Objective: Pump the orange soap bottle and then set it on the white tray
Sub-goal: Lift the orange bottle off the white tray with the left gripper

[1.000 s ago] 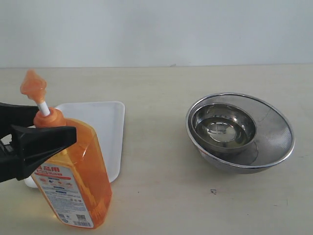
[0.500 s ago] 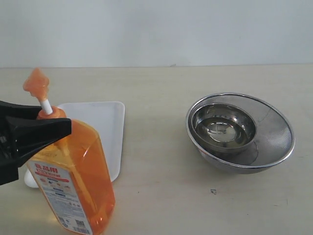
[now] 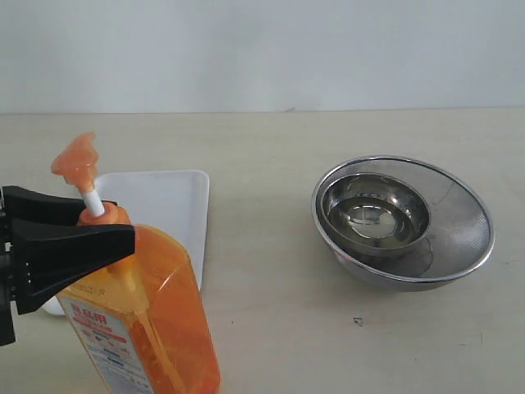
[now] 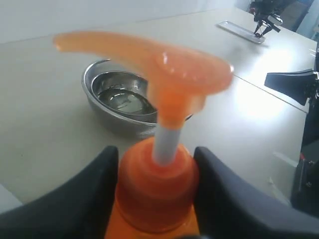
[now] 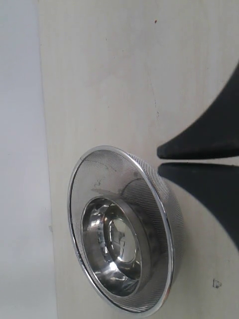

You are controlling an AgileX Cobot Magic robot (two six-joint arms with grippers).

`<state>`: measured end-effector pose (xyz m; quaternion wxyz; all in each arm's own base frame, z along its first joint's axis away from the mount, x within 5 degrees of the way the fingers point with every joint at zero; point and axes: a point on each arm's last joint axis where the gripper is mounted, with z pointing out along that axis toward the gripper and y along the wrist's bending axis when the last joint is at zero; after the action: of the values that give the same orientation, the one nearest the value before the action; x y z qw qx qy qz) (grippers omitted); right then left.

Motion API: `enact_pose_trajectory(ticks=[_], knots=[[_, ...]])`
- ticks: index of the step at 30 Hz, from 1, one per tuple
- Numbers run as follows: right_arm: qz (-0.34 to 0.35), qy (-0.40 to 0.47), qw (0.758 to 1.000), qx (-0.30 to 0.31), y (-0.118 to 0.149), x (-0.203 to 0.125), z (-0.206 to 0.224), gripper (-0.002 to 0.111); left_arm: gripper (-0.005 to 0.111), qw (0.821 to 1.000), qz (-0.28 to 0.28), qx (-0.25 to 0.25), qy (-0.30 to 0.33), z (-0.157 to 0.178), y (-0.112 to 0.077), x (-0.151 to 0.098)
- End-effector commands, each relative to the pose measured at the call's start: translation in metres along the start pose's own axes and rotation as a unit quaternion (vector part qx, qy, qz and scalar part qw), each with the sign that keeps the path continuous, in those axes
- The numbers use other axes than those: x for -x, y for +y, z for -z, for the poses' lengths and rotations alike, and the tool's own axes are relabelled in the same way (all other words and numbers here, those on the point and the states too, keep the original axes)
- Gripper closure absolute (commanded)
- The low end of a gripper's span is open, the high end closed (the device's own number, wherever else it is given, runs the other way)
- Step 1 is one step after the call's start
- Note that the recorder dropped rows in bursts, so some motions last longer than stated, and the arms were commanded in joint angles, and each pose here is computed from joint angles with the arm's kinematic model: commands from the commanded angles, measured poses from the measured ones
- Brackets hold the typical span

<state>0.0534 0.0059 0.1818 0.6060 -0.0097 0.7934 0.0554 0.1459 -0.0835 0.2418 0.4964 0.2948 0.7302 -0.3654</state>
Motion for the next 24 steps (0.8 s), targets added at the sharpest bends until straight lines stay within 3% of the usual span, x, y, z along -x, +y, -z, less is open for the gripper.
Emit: enact_pose_trajectory(ticks=[1,9,11,18,24], knots=[[0.001,-0.008,1.000,-0.001,0.000,0.001,0.000,0.109,0.102,0.999,0.015,-0.002,-0.030,0.000,0.000,0.015],[0.001,-0.008,1.000,-0.001,0.000,0.001,0.000,0.109,0.102,0.997,0.048,0.030,-0.055,0.001,0.008,0.045],[0.001,-0.008,1.000,-0.001,0.000,0.001,0.000,0.109,0.102,0.993,0.071,0.067,-0.065,0.002,0.015,0.056],[0.001,-0.008,1.000,-0.001,0.000,0.001,0.000,0.109,0.102,0.984,0.102,0.111,-0.091,0.001,0.018,0.083],[0.001,-0.008,1.000,-0.001,0.000,0.001,0.000,0.109,0.102,0.983,0.091,0.144,-0.072,-0.042,0.013,0.114]])
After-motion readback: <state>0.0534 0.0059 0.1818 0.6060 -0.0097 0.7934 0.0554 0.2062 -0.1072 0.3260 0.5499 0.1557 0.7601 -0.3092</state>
